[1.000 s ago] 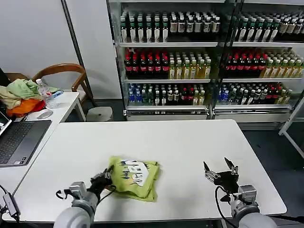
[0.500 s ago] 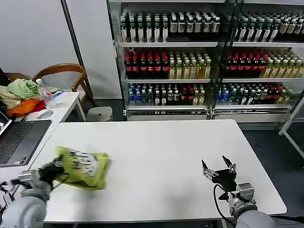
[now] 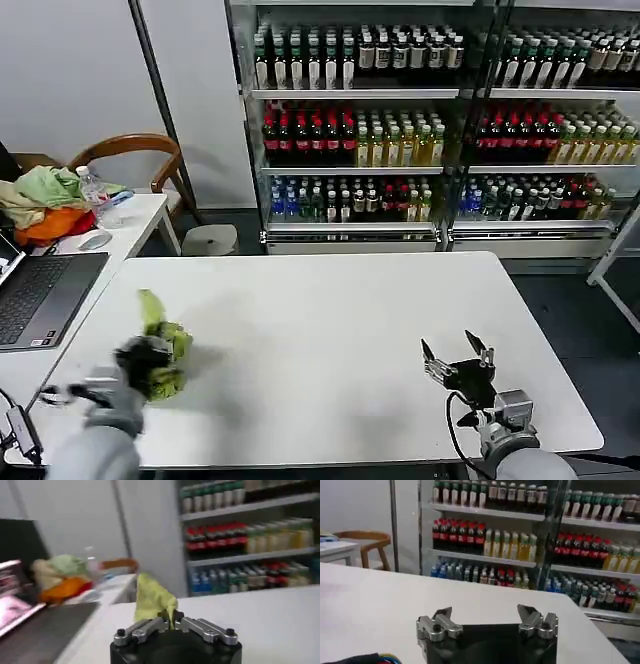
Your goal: Fold and organize the clothes.
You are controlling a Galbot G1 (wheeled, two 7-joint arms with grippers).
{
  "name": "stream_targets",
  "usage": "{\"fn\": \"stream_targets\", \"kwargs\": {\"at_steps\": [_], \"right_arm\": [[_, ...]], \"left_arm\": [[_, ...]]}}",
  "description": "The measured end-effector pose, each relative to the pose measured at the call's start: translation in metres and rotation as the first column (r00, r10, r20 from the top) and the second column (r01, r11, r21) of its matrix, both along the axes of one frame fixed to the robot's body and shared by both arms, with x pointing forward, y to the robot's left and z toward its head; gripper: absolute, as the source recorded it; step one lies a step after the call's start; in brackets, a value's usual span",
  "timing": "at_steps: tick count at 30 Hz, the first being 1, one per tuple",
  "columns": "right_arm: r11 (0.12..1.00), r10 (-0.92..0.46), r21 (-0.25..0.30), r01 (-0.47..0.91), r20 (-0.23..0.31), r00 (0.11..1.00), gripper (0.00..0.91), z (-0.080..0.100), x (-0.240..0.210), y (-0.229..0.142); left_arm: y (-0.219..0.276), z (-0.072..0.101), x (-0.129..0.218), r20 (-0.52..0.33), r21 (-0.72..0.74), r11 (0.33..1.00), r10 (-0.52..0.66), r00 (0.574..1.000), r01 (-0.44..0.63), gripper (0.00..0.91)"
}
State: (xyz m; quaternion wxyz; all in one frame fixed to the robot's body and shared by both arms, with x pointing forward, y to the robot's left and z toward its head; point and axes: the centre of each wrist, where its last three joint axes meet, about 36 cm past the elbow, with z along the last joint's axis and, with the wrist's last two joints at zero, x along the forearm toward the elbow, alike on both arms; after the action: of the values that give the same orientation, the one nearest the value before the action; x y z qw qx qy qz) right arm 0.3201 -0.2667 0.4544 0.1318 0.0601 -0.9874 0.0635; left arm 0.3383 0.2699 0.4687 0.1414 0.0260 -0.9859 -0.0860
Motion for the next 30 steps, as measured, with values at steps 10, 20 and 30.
{"fn": "stream_targets", "kwargs": {"at_steps": [10, 20, 30], "right_arm": [[1.0, -0.013, -0.014, 0.013, -0.004, 1.0, 0.907, 0.001, -0.003, -0.003], [1.0, -0.017, -0.017, 0.017, -0.014, 1.0, 0.907, -0.003, 0.001, -0.002], [0.999, -0.025, -0.028, 0.025, -0.007, 1.0, 0.907, -0.001, 0.007, -0.006]], "left_arm": [[-0.101, -0.037, -0.009, 0.034, 0.022, 0.963, -0.27, 0.962, 0.27, 0.05], [-0.144, -0.044, 0.006, 0.034, 0.014, 0.943, -0.334, 0.942, 0.333, 0.05], [-0.177, -0.053, 0.02, 0.021, -0.033, 0.933, -0.358, 0.934, 0.358, 0.907]]}}
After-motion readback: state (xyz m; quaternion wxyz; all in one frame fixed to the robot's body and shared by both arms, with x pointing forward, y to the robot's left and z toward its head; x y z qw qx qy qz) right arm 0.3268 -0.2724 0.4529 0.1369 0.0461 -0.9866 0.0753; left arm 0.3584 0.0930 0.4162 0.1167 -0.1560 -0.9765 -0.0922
